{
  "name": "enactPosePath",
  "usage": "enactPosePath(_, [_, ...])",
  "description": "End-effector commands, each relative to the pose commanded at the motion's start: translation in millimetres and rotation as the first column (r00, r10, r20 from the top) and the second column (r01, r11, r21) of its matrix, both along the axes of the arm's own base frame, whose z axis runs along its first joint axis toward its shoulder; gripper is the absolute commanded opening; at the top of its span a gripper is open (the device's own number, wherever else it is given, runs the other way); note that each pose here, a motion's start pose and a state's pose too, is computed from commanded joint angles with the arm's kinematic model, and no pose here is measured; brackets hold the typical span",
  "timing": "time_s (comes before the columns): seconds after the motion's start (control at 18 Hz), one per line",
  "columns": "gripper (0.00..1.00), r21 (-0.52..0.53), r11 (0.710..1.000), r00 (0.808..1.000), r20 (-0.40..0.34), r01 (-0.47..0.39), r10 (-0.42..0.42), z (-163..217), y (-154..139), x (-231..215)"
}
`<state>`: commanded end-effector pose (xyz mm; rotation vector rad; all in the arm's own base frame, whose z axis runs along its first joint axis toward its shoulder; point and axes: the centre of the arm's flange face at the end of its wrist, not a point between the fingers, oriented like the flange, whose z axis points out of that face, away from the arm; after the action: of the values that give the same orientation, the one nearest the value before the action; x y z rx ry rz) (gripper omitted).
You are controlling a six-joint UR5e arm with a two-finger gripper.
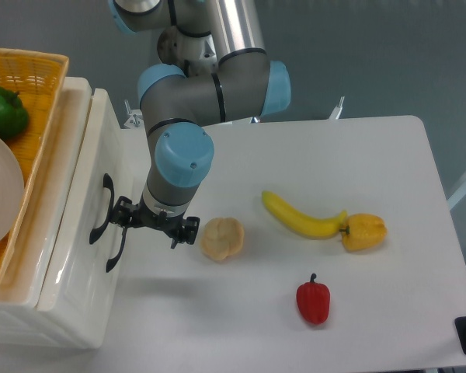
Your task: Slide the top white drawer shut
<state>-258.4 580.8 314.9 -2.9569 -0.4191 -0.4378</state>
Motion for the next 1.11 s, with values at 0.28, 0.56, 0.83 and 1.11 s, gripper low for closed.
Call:
enactPosePath(0.28, [1.00,0.000,1.000,1.000,0.000,0.000,0.000,0,0,0])
enactPosePath(0.56, [1.00,0.013,1.000,1.000,-0.018,-0.016,0.016,8,-7,-19])
enactPosePath(0.83, [1.00,0.015,0.999,0.996,-0.078,-0.048,0.049,24,-32,-59])
enactPosePath(1.11, [1.00,0.018,0.999,0.989,-0.139,-0.050,0.052,42,-59,-93])
